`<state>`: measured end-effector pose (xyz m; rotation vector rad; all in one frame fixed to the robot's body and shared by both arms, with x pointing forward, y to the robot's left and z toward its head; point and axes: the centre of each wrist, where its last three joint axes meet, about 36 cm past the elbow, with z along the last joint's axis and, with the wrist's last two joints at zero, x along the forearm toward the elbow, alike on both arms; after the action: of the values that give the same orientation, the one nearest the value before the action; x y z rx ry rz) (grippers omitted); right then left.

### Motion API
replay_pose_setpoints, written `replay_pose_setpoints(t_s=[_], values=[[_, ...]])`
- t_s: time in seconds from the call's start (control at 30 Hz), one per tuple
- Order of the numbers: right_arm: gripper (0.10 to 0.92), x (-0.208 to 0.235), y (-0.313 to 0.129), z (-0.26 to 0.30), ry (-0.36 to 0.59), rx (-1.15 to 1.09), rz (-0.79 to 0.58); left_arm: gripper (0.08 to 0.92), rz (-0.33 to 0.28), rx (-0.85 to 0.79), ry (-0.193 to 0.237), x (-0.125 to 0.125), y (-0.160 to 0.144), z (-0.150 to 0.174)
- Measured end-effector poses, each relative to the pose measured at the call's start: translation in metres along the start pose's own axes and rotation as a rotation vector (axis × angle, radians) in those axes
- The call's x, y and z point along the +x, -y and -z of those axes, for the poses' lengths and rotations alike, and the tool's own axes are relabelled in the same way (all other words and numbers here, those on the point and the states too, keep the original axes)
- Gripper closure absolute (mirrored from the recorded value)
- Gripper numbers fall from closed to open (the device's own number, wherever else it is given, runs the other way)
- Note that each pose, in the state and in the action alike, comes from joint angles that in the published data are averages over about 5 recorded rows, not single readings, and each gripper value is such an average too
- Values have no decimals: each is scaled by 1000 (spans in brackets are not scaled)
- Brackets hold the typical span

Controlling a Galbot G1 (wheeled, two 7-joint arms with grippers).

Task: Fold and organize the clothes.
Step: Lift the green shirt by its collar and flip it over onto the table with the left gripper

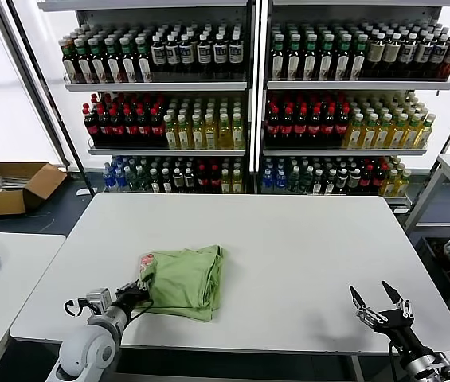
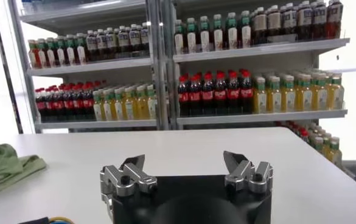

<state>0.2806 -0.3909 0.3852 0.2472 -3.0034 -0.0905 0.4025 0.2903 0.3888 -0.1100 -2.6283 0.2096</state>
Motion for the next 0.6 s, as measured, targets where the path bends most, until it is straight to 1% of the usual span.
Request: replay_pose_setpoints(t_s=[0.17,0.3,0.47,0.6], values=[[200,-2,-1,-1,1,-4,2,867,35,23,64,11,-12,22],[200,-4,-2,-1,5,-6,6,867,71,50,111,25,-33,45],[200,-5,-4,-1,5,-7,12,867,133,62,141,43,-77,74],[200,-5,-5,-1,10,-9,15,867,176,45,155,54,-112,100]])
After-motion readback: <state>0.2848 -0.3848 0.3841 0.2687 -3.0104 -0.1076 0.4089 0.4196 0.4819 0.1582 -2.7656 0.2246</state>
